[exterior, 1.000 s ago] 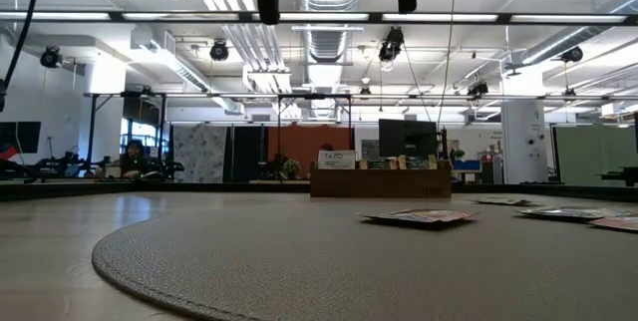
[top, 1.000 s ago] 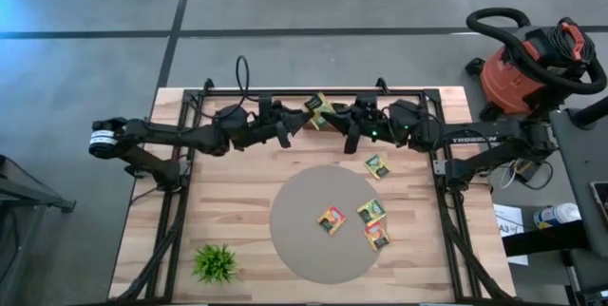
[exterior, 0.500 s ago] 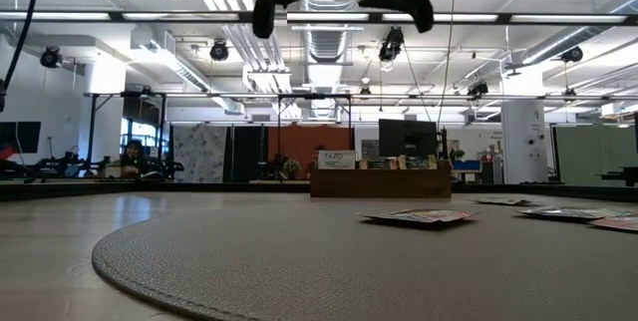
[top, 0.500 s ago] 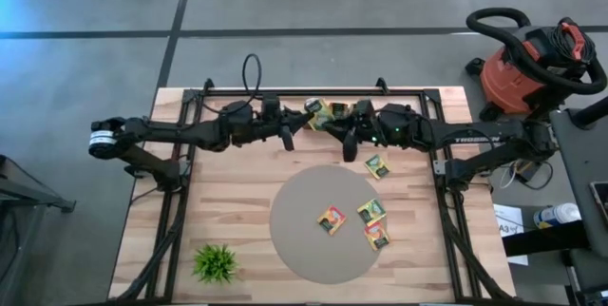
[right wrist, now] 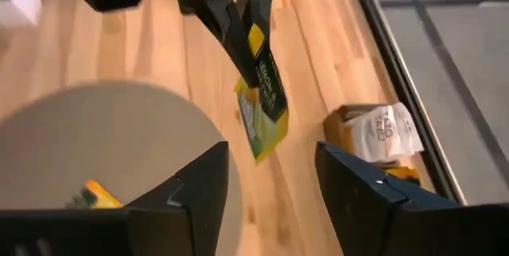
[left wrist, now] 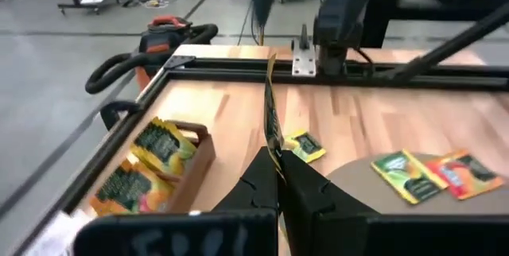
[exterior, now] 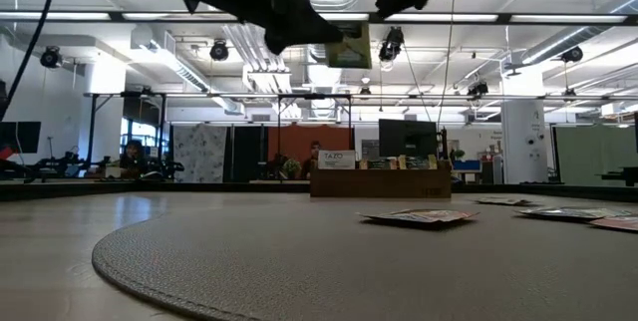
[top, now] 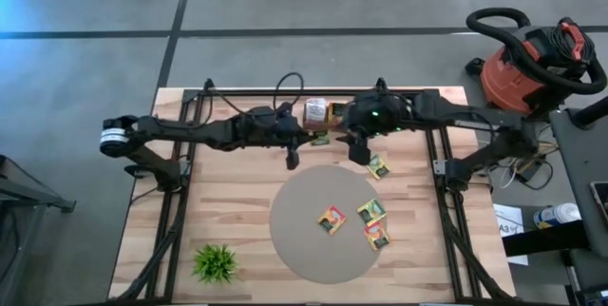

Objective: Pick & Place Tea
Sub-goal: Put the yellow tea bag into the right section of the wooden organizer

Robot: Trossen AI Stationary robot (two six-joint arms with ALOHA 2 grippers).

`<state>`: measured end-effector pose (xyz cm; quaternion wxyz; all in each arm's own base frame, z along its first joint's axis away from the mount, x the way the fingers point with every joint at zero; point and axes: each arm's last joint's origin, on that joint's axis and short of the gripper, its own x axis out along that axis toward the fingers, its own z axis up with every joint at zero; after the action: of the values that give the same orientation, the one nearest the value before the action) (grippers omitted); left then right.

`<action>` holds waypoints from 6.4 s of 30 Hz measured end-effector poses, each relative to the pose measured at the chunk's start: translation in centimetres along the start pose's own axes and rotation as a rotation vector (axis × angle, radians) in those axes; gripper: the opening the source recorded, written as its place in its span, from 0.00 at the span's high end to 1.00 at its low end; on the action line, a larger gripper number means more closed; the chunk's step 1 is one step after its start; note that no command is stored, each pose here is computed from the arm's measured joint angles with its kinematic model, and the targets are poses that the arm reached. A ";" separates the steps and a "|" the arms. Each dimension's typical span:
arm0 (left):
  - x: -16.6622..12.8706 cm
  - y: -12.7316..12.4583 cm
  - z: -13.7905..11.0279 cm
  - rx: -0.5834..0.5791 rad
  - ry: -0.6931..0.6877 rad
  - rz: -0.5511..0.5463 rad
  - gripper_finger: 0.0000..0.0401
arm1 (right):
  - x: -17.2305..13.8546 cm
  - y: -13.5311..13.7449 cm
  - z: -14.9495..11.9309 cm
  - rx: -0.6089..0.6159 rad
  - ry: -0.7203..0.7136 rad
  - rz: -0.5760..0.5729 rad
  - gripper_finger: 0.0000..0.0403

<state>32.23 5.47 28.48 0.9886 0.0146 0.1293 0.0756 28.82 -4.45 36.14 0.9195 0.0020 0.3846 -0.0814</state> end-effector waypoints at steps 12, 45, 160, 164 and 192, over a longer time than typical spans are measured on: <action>1.7 -0.1 0.7 0.204 0.122 -0.023 1.00 | 3.9 -0.1 2.9 -0.140 0.177 0.008 0.57; 1.4 0.6 -1.0 -0.040 0.185 0.252 0.79 | 5.2 -2.1 2.3 -0.076 0.241 -0.003 0.98; -10.3 0.5 -5.4 -0.473 0.039 0.311 0.76 | 3.9 -7.5 -15.0 0.565 0.667 -0.056 0.76; -10.3 0.3 -5.8 -0.525 0.089 0.263 0.76 | 3.8 -4.9 -16.4 0.643 0.629 -0.074 0.78; -10.3 0.1 -6.1 -1.046 0.064 0.261 0.76 | 6.0 -1.3 -21.2 0.716 0.487 -0.050 0.80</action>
<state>20.77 4.07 25.20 0.8418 -0.4661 0.1016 0.2526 17.76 -5.25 17.07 0.7408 0.3307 0.5379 -0.2292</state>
